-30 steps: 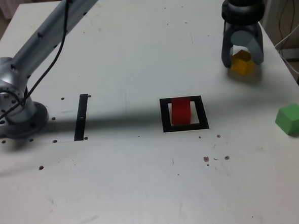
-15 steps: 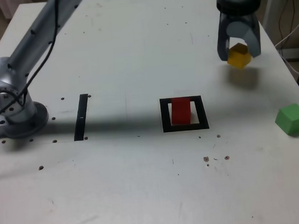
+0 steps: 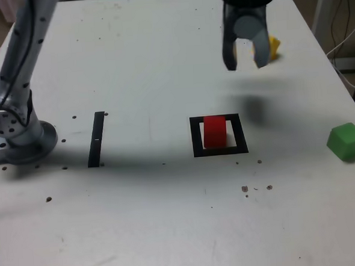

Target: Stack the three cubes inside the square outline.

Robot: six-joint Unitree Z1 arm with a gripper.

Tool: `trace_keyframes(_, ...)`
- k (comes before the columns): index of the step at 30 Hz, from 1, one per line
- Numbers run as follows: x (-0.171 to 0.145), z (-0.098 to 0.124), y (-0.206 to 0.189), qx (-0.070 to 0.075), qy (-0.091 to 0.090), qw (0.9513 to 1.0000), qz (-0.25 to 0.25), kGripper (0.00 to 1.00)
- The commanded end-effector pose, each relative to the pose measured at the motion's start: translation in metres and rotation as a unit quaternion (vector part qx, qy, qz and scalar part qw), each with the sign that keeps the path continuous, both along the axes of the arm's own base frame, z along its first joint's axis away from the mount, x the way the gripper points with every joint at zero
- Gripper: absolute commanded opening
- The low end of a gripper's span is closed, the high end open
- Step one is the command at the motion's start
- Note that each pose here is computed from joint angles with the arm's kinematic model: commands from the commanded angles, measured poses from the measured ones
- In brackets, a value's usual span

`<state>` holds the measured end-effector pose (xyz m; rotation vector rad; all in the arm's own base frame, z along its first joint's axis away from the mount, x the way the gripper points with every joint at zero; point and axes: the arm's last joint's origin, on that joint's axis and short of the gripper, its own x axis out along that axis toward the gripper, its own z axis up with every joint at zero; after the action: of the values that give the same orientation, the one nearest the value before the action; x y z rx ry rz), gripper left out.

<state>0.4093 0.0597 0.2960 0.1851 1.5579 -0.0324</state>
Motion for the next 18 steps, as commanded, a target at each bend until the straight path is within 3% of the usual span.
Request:
trace_keyframes(1,-0.007,0.007,-0.011,-0.001,-0.008,0.9999,0.009,0.34)
trace_keyframes(5,-0.014,0.011,-0.023,0.0,-0.011,0.9998,0.017,0.37)
trace_keyframes(7,-0.015,0.01,-0.024,0.0,-0.011,0.9997,0.02,0.51)
trace_keyframes(10,-0.015,0.007,-0.018,-0.001,-0.007,0.9996,0.029,0.82)
trace_keyframes(12,-0.014,0.005,-0.012,0.001,-0.007,0.9993,0.036,0.95)
trace_keyframes(18,-0.011,0.001,0.005,0.015,-0.011,0.9987,0.048,0.98)
